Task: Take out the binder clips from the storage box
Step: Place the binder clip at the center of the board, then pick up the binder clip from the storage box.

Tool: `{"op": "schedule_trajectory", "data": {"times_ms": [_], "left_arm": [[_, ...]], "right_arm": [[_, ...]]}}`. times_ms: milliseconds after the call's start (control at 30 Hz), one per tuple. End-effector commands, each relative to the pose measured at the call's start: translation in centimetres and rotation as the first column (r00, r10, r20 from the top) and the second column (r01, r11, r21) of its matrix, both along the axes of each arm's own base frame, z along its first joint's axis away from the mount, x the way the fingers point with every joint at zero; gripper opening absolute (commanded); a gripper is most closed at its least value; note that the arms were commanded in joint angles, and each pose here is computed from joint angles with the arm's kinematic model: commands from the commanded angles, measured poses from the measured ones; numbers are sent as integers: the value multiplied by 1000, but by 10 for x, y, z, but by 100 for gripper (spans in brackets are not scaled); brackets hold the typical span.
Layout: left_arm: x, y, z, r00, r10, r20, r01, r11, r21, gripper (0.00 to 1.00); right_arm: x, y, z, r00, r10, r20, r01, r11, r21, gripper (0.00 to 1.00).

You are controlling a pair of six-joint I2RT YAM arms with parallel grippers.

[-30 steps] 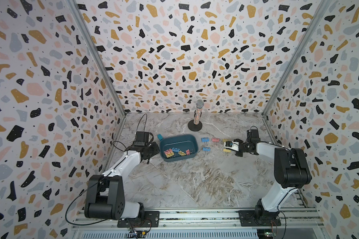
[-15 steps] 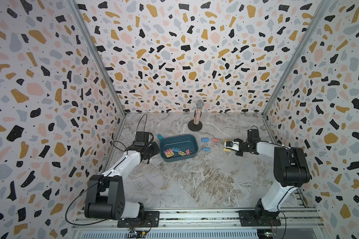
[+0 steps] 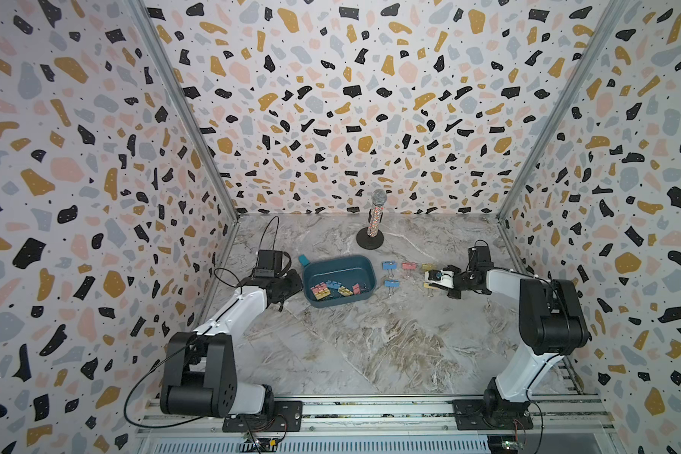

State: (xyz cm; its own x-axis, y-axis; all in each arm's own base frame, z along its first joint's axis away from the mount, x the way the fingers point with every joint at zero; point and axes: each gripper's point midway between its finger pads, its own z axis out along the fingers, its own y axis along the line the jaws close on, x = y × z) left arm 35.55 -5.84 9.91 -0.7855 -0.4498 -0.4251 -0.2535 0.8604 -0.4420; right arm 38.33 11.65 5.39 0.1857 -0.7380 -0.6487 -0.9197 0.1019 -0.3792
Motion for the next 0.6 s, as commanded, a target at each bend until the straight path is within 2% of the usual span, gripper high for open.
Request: {"op": "schedule_trajectory", "data": {"times_ms": [0, 567], "left_arm": [[2, 1, 5, 1000, -3, 27, 3, 1000, 3, 30], [1, 2, 5, 1000, 7, 30, -7, 1000, 6, 30]], "right_arm": [[-5, -2, -2, 999, -7, -45, 7, 1000, -3, 17], [0, 1, 49, 999, -28, 16, 27, 999, 33, 46]]}}
